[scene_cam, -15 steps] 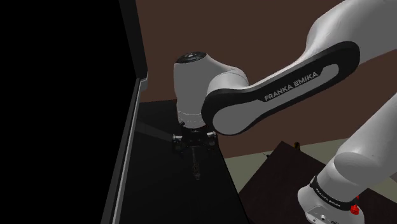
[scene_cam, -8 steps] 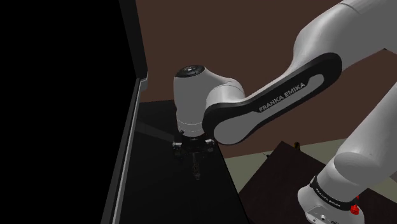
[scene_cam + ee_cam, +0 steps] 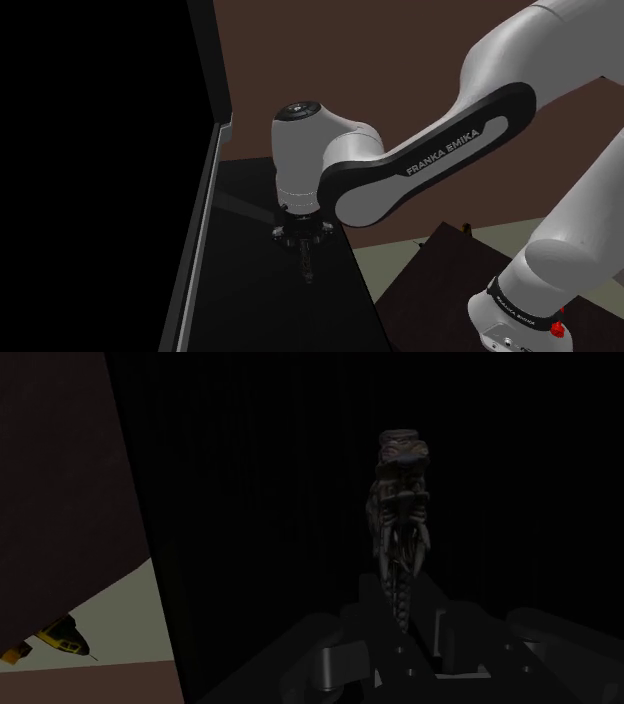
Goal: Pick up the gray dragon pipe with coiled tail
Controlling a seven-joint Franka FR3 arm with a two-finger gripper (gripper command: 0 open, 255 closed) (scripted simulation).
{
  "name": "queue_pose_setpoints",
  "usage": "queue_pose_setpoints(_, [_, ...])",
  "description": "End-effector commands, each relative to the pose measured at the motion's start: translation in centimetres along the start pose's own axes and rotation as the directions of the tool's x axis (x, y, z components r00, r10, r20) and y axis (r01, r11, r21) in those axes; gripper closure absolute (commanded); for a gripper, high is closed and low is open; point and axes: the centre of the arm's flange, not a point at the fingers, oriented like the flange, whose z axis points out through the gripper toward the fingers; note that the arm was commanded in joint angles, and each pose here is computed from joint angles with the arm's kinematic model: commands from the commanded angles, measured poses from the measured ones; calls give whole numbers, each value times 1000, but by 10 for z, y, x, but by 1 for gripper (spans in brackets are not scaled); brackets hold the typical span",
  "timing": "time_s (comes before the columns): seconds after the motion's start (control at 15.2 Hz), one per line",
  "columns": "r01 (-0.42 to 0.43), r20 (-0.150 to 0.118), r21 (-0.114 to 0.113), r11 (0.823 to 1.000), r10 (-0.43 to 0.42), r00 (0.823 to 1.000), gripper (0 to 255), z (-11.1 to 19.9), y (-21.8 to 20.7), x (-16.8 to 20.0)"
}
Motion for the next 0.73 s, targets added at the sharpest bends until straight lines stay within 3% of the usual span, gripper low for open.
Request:
queue_pose_setpoints(0.0, [-2, 4, -9, 1000, 2, 1000, 255, 4, 2, 1])
queue_pose_setpoints(0.66, [-2, 4, -9, 1000, 2, 1000, 255, -44, 4, 0])
